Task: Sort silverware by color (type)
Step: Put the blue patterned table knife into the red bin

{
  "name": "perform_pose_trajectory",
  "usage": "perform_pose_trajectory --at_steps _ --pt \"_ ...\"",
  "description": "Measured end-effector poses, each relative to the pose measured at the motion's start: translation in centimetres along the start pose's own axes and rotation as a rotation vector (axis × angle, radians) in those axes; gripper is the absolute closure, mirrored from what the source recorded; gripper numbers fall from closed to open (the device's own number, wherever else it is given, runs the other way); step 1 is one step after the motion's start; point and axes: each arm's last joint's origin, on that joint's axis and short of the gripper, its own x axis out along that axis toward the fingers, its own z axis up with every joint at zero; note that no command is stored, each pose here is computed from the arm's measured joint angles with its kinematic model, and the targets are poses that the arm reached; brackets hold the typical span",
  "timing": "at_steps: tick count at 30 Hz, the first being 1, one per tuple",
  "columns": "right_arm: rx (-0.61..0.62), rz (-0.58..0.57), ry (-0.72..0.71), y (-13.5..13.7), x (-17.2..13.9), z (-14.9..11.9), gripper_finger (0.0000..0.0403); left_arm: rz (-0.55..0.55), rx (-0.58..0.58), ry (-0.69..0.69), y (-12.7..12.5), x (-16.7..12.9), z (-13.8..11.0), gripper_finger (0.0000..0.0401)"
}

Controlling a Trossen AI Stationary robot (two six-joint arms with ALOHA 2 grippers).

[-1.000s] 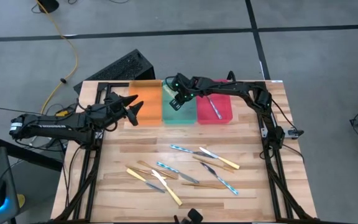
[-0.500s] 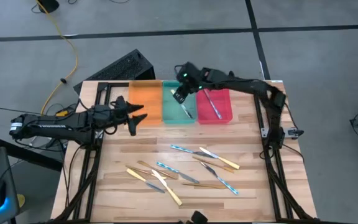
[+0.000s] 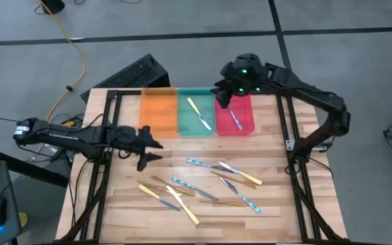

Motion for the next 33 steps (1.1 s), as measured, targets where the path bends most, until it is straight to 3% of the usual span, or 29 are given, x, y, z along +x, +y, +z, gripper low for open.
perform_pose_trajectory --at_steps 7,17,33 --pt "-0.007 0.061 0.026 2.1 -2.3 -0.7 0.0216 -0.017 -0.012 0.097 -1.1 1.4 -1.0 0.0193" --pt "-0.04 0.171 0.076 6.3 -2.8 -2.1 0.0217 0.04 0.0 0.083 -1.5 1.5 -1.2 0.0193" --pt "-0.092 0.147 0.095 10.7 -2.5 -3.9 0.0217 0.106 0.076 0.108 -1.5 1.6 -2.0 0.0193"
